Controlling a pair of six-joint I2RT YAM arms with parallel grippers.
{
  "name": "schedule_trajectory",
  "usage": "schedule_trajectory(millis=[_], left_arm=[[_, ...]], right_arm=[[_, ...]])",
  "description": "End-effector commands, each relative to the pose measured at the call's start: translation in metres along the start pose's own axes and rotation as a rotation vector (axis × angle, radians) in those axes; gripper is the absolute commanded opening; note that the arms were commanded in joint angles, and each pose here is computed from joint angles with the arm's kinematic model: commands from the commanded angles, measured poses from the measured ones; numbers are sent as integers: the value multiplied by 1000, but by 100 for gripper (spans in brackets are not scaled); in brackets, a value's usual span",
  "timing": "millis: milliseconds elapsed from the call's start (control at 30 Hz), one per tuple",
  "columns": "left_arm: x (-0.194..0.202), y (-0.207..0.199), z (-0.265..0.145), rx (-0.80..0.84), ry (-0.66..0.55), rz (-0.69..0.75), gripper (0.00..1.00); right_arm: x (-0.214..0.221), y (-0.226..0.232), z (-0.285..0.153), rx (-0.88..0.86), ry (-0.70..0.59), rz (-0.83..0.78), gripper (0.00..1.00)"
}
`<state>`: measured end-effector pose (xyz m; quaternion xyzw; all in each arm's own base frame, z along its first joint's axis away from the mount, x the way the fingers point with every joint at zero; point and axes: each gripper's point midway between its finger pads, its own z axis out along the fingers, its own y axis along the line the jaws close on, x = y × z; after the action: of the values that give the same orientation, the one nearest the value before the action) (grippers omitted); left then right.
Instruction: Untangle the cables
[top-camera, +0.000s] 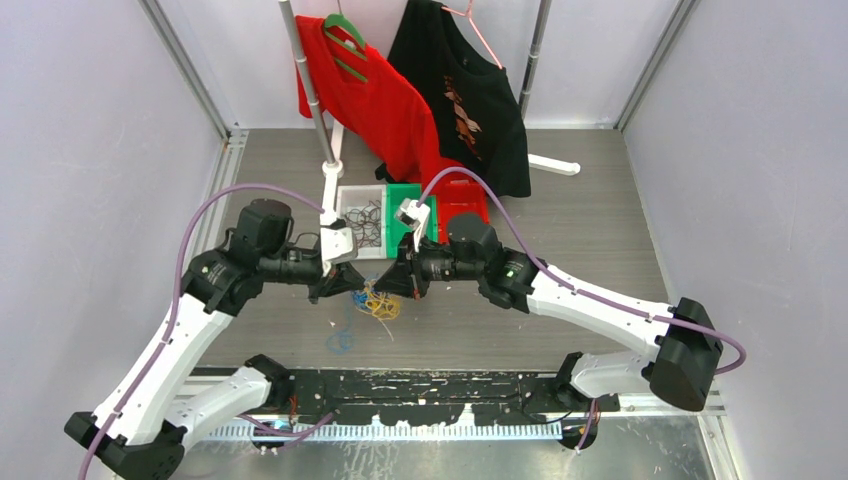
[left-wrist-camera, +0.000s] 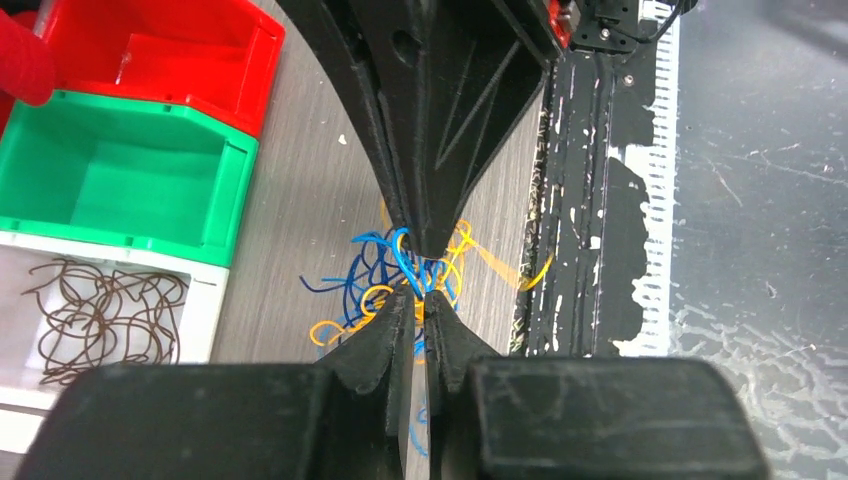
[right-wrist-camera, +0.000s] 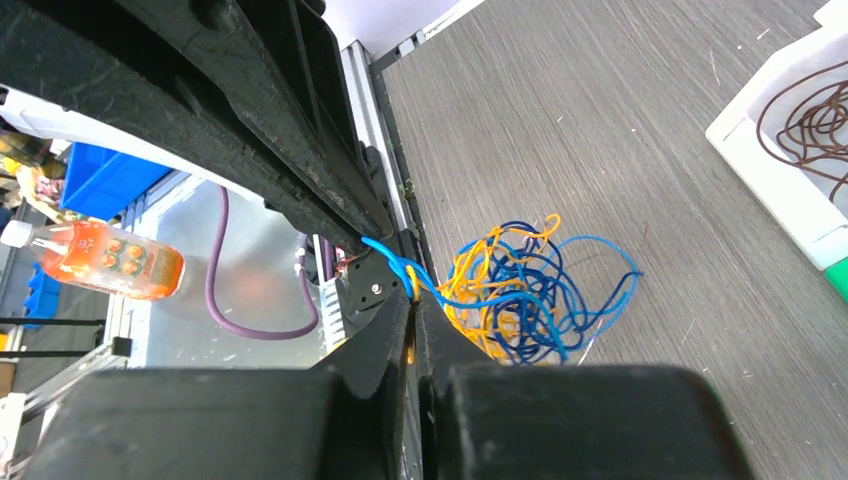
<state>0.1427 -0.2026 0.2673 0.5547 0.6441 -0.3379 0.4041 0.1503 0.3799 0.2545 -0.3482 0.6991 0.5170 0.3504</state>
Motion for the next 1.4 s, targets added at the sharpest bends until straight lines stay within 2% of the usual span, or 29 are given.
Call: schedule_trajectory(millis=[0, 133, 200, 233, 267, 300, 400, 533, 700, 933, 1067, 1233, 1367], left_arm=[[-21, 6, -5, -33, -37, -24, 6], [-32, 11, -3, -56, -78, -81, 2], [-33, 6, -2, -28, -85, -105, 7], [-33, 2, -2, -7, -84, -112, 23], [-29, -5, -3, 22, -67, -130, 42], [-27, -10, -3, 50, -55, -131, 52], [-23, -15, -2, 94, -33, -130, 55], [-20, -1, 1, 35, -23, -85, 41], [-4, 4, 5, 41, 36, -53, 37], [-11, 7, 3, 15, 20, -69, 1], [-23, 13, -6, -53, -1, -78, 0], [-29, 9, -13, -89, -25, -119, 0], [-28, 11, -15, -113, -24, -129, 0]], right_arm=[[-23, 18, -8, -57, -68, -24, 13], [-24, 20, -7, -64, -74, -15, 14], [-23, 20, -6, -66, -72, -7, 14], [-23, 19, -6, -65, -72, -5, 14], [-24, 20, -6, -66, -73, -3, 14], [-23, 20, -5, -67, -70, -1, 14], [-23, 21, -5, -72, -68, -2, 13], [-21, 20, -6, -69, -60, -8, 13], [-21, 22, -6, -76, -55, -14, 12], [-19, 20, -8, -66, -54, -10, 11], [-18, 5, -12, -9, -65, 12, 16], [-18, -4, -19, -3, -69, 80, 28], [-14, -3, -19, -12, -56, 89, 29]])
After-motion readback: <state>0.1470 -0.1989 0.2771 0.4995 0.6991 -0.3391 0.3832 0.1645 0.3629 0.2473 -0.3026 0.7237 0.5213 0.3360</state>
